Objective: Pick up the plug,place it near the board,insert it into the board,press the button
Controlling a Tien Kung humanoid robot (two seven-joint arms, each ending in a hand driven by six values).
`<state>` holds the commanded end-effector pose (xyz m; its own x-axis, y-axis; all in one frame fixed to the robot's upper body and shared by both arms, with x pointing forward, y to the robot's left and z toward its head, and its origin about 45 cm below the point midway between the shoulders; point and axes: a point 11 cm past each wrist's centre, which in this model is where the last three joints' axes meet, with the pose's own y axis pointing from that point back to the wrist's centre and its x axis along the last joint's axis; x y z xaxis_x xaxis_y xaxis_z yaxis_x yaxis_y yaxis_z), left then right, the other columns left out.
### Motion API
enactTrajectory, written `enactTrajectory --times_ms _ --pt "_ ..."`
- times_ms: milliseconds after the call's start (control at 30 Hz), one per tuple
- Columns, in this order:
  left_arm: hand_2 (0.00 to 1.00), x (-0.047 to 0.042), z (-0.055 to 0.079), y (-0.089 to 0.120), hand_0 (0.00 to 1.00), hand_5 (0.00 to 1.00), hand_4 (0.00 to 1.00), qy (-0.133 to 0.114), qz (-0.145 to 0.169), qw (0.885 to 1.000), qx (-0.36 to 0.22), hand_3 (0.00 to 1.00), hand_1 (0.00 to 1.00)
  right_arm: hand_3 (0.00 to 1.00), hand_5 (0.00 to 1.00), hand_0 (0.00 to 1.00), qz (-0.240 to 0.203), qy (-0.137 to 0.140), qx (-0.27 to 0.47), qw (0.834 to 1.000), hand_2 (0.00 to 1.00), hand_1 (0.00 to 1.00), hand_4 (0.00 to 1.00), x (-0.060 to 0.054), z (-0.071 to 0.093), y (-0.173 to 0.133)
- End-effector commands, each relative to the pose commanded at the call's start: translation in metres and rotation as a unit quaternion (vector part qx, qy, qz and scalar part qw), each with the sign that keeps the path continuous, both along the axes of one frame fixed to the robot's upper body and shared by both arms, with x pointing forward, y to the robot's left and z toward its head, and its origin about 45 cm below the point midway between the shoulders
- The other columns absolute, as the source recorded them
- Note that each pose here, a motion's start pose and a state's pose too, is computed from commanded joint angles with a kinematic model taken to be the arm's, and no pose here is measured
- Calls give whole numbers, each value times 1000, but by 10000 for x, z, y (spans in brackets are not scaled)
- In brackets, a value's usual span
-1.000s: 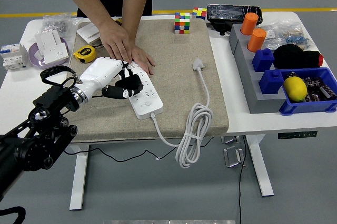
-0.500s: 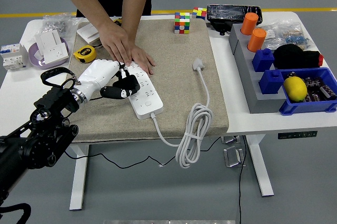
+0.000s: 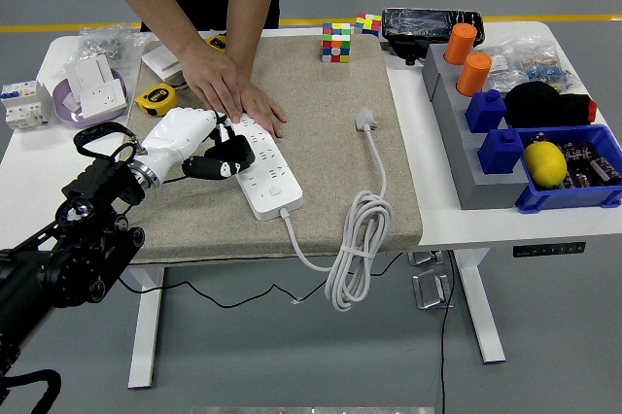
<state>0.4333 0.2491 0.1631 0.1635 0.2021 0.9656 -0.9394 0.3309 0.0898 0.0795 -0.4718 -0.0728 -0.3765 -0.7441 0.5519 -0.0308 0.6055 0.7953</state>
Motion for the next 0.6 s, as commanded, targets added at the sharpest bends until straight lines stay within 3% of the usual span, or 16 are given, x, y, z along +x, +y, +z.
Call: enactTrajectory --times_ms 600 --pt "341 -12 -62 10 571 194 541 6 4 1000 0 362 514 766 998 828 -1 -1 0 1000 758 794 998 8 1 1"
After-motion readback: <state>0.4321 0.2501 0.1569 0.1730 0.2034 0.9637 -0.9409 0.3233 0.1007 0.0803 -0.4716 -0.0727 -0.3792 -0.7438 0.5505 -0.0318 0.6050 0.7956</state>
